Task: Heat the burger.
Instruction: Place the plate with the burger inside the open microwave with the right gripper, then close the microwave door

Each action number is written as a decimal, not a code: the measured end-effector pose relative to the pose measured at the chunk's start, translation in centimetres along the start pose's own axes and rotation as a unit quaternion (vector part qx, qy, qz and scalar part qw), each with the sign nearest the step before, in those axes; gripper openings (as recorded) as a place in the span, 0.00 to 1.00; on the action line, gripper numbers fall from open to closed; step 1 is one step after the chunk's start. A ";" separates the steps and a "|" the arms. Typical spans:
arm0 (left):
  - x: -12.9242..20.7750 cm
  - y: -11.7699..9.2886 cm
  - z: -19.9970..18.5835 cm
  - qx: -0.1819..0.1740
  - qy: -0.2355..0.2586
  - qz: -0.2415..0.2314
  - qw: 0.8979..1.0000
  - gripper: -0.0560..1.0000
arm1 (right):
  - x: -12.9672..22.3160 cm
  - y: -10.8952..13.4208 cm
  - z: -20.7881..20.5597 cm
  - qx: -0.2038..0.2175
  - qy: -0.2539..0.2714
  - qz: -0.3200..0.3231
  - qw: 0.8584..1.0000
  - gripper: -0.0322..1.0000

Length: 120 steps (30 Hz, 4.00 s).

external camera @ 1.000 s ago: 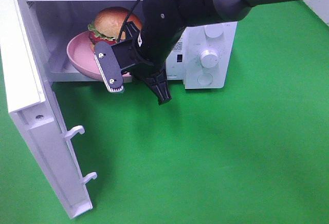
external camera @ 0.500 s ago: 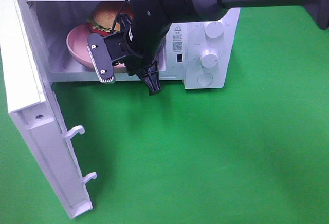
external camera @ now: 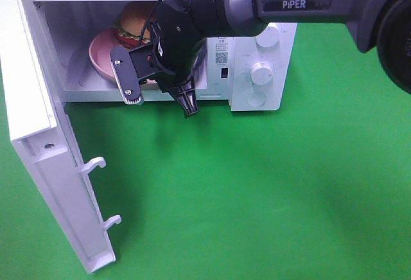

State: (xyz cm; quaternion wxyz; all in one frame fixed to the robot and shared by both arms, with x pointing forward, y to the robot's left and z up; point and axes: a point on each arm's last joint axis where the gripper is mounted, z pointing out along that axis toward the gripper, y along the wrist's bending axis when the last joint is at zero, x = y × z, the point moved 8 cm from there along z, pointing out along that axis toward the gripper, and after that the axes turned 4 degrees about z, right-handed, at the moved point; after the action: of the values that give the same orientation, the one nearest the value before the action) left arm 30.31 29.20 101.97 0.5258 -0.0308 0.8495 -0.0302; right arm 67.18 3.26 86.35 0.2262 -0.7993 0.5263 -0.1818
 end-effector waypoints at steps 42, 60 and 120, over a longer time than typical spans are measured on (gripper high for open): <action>0.0 0.0 0.0 0.000 0.000 0.000 1.000 0.99 | 0.1 -1.7 1.0 0.044 -0.018 0.033 0.998 0.42; 0.0 0.0 0.0 0.000 0.000 0.000 1.000 0.99 | 1.2 1.1 -3.7 0.038 -0.034 0.034 0.998 0.72; 0.0 0.0 0.0 0.000 0.000 0.000 1.000 0.99 | 10.8 19.0 -24.4 -0.076 0.097 0.612 0.781 0.74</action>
State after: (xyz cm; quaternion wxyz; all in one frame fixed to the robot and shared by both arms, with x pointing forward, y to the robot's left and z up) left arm 30.31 29.20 101.97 0.5258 -0.0308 0.8495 -0.0302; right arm 43.97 -17.43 96.75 0.1765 -0.3019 0.9360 -0.0410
